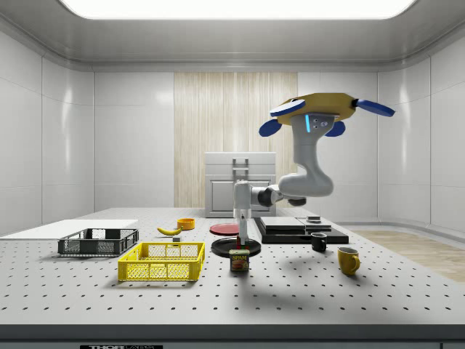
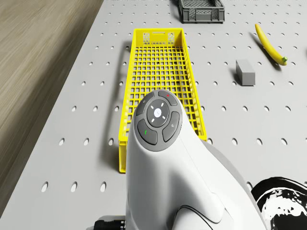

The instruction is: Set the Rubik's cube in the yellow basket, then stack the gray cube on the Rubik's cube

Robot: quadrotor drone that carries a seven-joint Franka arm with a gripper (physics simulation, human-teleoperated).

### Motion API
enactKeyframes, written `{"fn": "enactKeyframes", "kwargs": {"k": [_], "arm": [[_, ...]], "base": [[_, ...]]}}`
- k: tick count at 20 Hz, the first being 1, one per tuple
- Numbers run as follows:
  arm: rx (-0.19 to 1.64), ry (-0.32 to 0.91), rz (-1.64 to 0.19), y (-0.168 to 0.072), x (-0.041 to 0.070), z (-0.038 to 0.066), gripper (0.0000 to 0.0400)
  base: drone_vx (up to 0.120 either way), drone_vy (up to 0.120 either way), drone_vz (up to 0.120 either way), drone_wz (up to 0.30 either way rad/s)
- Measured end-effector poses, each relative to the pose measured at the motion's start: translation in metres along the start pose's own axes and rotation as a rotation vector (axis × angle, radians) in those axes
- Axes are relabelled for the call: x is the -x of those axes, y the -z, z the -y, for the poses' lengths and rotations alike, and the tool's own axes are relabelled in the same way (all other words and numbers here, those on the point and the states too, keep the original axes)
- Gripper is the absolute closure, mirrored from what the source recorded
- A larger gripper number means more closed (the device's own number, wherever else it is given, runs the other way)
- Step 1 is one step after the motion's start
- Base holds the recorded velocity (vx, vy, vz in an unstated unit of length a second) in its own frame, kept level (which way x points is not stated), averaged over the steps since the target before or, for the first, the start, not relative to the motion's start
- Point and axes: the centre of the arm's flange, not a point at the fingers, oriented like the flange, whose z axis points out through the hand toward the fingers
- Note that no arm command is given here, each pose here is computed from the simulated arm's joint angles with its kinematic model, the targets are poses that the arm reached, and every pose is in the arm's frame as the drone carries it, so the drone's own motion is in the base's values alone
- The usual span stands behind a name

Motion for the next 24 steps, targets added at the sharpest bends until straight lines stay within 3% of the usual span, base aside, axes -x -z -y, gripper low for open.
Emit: {"fn": "enactKeyframes", "kwargs": {"k": [24], "arm": [[0.000,0.000,0.000,0.0000,0.0000,0.0000,0.0079]], "base": [[0.120,0.000,0.000,0.000]]}}
